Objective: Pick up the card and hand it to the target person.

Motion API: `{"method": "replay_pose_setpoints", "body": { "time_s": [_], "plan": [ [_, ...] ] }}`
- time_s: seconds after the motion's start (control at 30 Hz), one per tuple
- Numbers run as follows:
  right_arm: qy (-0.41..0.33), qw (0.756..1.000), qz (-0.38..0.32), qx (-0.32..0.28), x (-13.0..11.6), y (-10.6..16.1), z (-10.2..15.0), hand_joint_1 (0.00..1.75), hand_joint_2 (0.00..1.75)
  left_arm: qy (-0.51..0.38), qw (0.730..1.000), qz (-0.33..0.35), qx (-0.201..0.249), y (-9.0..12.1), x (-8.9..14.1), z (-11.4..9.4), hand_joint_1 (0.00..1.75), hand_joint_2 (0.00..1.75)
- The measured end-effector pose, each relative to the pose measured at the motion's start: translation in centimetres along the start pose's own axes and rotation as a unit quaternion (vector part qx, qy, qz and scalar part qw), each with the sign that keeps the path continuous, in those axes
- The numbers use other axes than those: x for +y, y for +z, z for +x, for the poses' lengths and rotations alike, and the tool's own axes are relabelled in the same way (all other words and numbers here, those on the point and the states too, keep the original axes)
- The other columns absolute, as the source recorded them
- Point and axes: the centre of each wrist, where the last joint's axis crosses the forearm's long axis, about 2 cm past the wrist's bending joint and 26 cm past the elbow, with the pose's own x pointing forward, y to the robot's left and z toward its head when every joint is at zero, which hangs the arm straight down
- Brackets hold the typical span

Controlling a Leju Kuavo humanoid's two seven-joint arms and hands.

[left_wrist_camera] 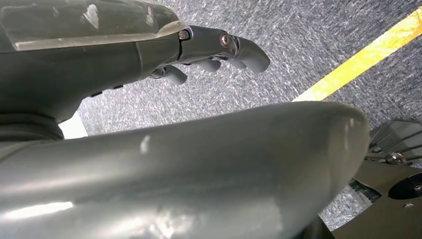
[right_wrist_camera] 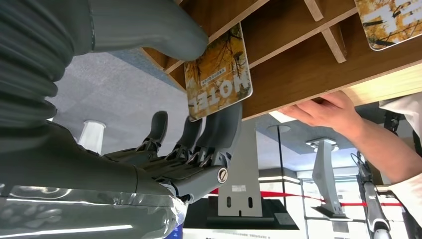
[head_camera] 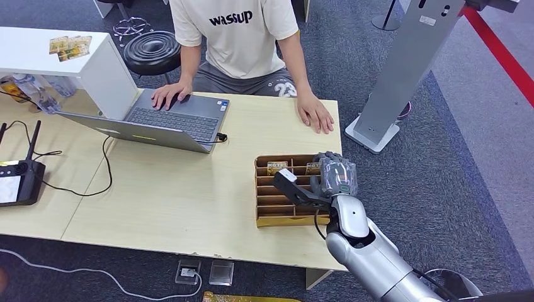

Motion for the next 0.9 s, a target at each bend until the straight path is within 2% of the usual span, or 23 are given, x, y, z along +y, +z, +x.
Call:
{"method": "replay_pose_setpoints", "body": {
  "time_s": [0.2, 0.43, 0.57, 0.73, 0.9],
  "plan": [
    [-0.002, 1.0, 0.001, -0.002, 0.03, 0.0, -0.07, 1.02, 1.75, 0.001, 1.0, 0.0, 0.0, 0.0, -0.02, -0.03, 0.0, 0.0],
    [-0.005, 1.0, 0.004, -0.003, 0.09, -0.01, -0.13, 1.13, 1.75, 0.001, 1.0, -0.001, 0.001, -0.01, -0.04, -0.07, 0.0, 0.0],
    [-0.006, 1.0, 0.004, -0.003, 0.1, -0.01, -0.15, 1.27, 1.75, 0.001, 1.0, -0.001, 0.001, -0.01, -0.06, -0.1, 0.0, 1.75],
    [-0.006, 1.0, 0.004, -0.002, 0.13, -0.01, -0.19, 1.49, 1.75, 0.0, 1.0, -0.006, 0.001, -0.01, -0.04, -0.15, 0.0, 1.75],
    [-0.006, 1.0, 0.004, -0.003, 0.08, -0.05, -0.21, 1.57, 1.75, 0.0, 1.0, -0.011, -0.003, -0.03, 0.06, -0.24, 0.0, 1.75]
  ]
}}
